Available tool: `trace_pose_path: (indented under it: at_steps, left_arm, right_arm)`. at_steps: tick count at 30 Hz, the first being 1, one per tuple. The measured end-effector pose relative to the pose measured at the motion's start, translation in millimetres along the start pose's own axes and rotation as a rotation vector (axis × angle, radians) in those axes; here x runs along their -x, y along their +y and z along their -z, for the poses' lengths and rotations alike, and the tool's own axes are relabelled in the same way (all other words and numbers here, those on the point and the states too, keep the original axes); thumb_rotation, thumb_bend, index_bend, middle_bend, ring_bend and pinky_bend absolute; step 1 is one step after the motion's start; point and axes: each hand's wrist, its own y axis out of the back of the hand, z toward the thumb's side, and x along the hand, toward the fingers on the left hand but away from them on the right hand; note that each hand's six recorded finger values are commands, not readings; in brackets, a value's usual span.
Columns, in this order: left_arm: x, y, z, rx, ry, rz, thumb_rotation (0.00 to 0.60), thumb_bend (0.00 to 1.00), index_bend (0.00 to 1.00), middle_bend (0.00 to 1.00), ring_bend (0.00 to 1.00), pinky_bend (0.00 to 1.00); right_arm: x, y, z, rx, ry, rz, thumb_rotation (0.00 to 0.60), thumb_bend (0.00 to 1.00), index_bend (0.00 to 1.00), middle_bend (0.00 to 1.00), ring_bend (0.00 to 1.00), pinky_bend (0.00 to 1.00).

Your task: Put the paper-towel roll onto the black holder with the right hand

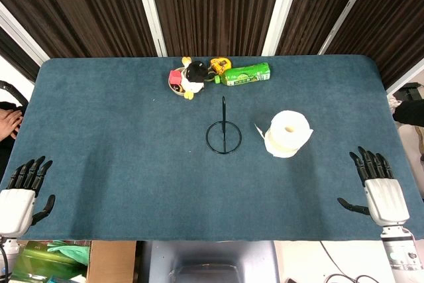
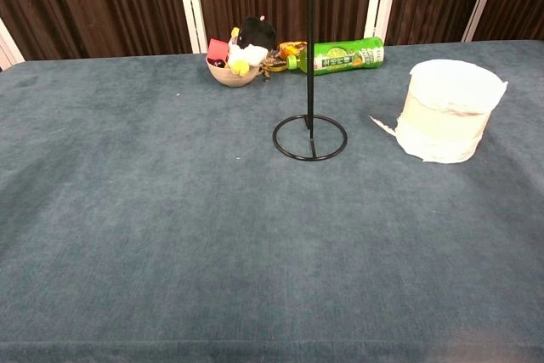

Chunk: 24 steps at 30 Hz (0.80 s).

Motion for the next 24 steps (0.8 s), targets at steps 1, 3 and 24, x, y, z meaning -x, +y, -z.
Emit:
trace_pose_path:
  at_steps: [1, 3, 24]
  left_arm:
    - [0, 0, 0, 0.000, 0.000, 0.000, 0.600, 0.45, 0.00, 0.02, 0.00, 0.11]
    - [1, 1, 0, 0.002, -0.001, -0.003, 0.600, 0.45, 0.00, 0.02, 0.00, 0.11]
    - [-8, -5, 14, 0.009, 0.053, 0.030, 0.600, 0.45, 0.00, 0.02, 0.00, 0.11]
  right_arm:
    - [1, 0, 0, -0.001, -0.001, 0.001, 0.552, 0.11, 0.00, 0.00, 0.00, 0.00]
    - [1, 0, -1, 0.003, -0.001, 0.004, 0.552, 0.11, 0.00, 0.00, 0.00, 0.00]
    - [137, -7, -40, 0.151, 0.101, -0.179, 0.547, 0.11, 0.00, 0.00, 0.00, 0.00]
